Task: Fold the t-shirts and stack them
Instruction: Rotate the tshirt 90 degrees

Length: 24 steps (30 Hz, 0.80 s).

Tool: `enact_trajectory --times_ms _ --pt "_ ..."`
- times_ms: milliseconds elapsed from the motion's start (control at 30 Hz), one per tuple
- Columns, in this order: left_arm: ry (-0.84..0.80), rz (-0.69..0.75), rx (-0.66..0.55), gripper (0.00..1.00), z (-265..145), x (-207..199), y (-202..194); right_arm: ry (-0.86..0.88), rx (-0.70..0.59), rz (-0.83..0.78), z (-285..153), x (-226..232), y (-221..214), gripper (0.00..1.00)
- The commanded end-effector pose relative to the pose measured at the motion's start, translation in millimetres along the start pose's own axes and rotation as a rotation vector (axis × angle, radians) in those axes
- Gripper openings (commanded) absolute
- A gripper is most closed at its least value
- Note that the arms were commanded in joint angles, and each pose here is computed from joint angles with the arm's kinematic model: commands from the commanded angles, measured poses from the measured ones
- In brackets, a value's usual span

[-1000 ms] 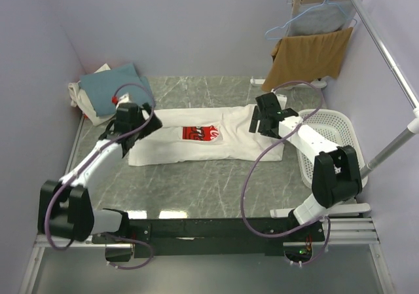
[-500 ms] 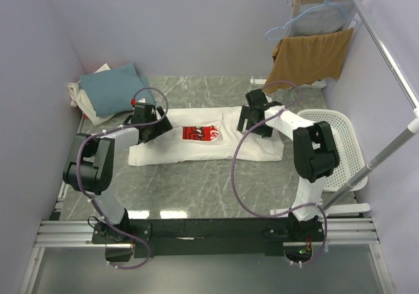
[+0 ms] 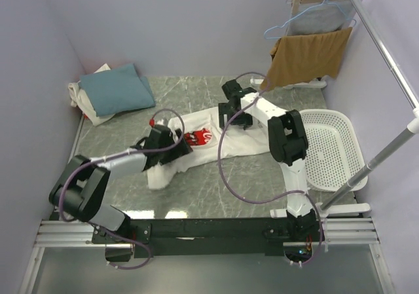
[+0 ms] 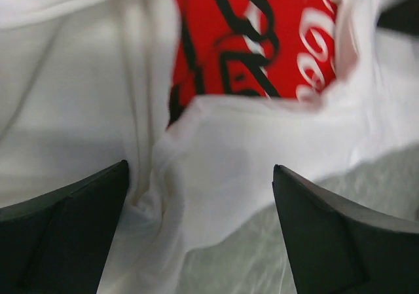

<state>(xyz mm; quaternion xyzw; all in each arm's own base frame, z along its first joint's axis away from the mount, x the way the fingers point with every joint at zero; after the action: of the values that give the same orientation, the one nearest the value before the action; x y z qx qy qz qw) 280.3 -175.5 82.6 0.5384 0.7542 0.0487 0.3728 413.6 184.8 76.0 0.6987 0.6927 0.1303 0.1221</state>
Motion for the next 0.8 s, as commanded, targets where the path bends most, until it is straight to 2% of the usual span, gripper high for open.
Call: enact_trajectory --times_ms 0,133,167,233,333,433,467,500,567,600,667,767 --pt "0.125 -0.067 0.328 1.0 -32 39 -99 0.032 0.102 -0.156 14 35 -9 1.0" --pt "0.085 -0.084 0.42 0.99 -58 40 -138 0.108 0.083 -0.26 16 70 11 1.0" --pt "0.096 -0.081 0.445 0.99 -65 45 -148 0.155 0.044 -0.294 13 84 24 1.0" --pt "0.072 -0.058 0.46 0.99 -77 40 -157 0.244 0.032 -0.324 7 96 32 1.0" --pt "0.024 -0.004 0.451 1.0 -90 31 -154 0.348 -0.089 -0.328 -17 105 58 1.0" --pt "-0.057 0.068 0.355 0.99 -100 6 -129 0.381 -0.29 -0.275 -66 88 90 1.0" --pt "-0.102 0.083 0.294 0.99 -107 -14 -111 0.389 -0.354 -0.257 -97 76 89 1.0" --pt "-0.083 0.127 0.208 0.99 -109 -19 -96 0.394 -0.474 -0.23 -115 66 107 1.0" --pt "-0.117 0.155 0.063 0.99 -119 -50 -59 0.383 -0.583 -0.187 -157 44 107 1.0" --pt "-0.084 0.208 -0.017 0.99 -116 -55 -42 0.355 -0.638 -0.153 -170 30 113 1.0" --pt "-0.107 0.241 -0.125 0.99 -118 -85 -7 0.31 -0.664 -0.111 -190 12 104 1.0" --pt "-0.128 0.305 -0.233 1.0 -105 -119 38 0.17 -0.623 -0.032 -189 -14 81 1.0"
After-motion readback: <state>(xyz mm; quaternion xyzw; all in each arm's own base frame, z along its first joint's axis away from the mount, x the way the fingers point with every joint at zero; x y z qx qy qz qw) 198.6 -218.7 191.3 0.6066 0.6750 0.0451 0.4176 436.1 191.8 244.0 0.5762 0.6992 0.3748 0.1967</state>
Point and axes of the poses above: each gripper's point midway between its finger pads, its own z axis out along the fingers, its own x axis along the line the jaws close on, y = z × x, the point moved 6 cm from there along -z, back along the fingers, and after that the axes turned 1 degree about z, right-handed, at the moved point
